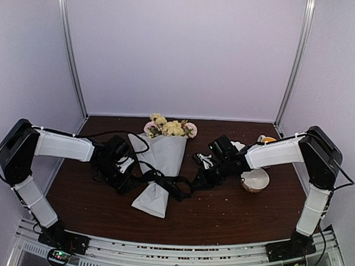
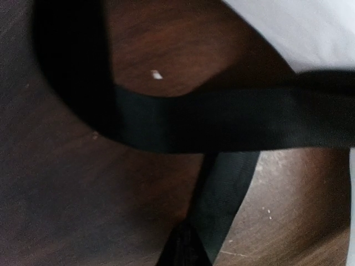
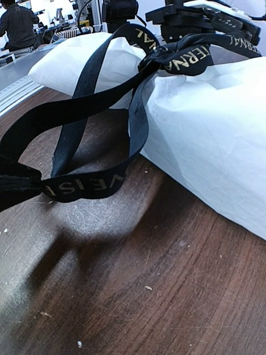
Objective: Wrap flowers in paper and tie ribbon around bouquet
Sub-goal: Tie the half-tied ribbon around the folded bouquet.
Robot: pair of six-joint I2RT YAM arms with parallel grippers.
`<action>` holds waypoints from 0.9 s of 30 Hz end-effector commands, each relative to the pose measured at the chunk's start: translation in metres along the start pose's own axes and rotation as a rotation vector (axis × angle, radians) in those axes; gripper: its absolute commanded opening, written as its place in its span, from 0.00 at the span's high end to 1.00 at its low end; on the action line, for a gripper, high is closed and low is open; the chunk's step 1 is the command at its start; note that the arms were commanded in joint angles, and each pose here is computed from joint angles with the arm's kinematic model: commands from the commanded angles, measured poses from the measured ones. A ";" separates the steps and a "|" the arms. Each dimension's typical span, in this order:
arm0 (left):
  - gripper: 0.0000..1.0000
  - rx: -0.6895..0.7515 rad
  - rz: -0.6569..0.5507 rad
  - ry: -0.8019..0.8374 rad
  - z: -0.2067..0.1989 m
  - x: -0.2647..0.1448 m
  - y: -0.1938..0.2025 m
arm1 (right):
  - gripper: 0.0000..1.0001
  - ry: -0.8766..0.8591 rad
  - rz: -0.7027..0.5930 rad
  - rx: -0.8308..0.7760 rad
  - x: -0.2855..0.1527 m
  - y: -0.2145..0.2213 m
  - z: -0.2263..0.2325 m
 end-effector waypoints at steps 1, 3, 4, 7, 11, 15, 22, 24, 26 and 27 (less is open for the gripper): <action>1.00 0.020 0.100 0.088 -0.029 0.005 0.030 | 1.00 -0.022 -0.010 -0.036 0.000 -0.005 0.011; 1.00 0.038 0.060 0.108 -0.039 -0.006 0.026 | 1.00 -0.030 -0.013 -0.035 0.000 -0.006 0.013; 1.00 0.046 0.046 0.116 -0.044 -0.010 0.026 | 1.00 -0.032 -0.015 -0.035 0.000 -0.007 0.013; 1.00 0.051 0.021 0.142 -0.056 -0.020 0.028 | 1.00 -0.035 -0.025 -0.041 -0.002 -0.010 0.015; 1.00 0.067 0.041 0.163 -0.070 -0.030 0.041 | 1.00 -0.034 -0.027 -0.046 -0.004 -0.011 0.017; 1.00 0.171 0.019 0.297 -0.114 -0.046 0.045 | 1.00 -0.031 -0.024 -0.056 -0.006 -0.011 0.019; 0.65 0.005 -0.240 0.124 -0.045 -0.078 -0.013 | 1.00 -0.028 -0.026 -0.058 -0.006 -0.013 0.020; 0.50 -0.097 -0.341 0.066 -0.005 -0.082 -0.037 | 1.00 -0.033 -0.030 -0.058 -0.005 -0.015 0.021; 0.40 -0.159 -0.399 0.014 0.027 -0.079 -0.054 | 1.00 -0.037 -0.036 -0.060 -0.006 -0.016 0.023; 0.35 -0.160 -0.411 -0.001 0.036 -0.075 -0.062 | 1.00 -0.038 -0.036 -0.059 -0.006 -0.016 0.023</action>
Point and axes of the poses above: each gripper's point midway between its finger pads, its own x axis out along the fingers, its own z axis along the line the jaws close on, y = z × x, the point moved 1 cm from there along -x, back along the fingers, and after that the axes turned 15 degrees about x, right-handed, at the moved point
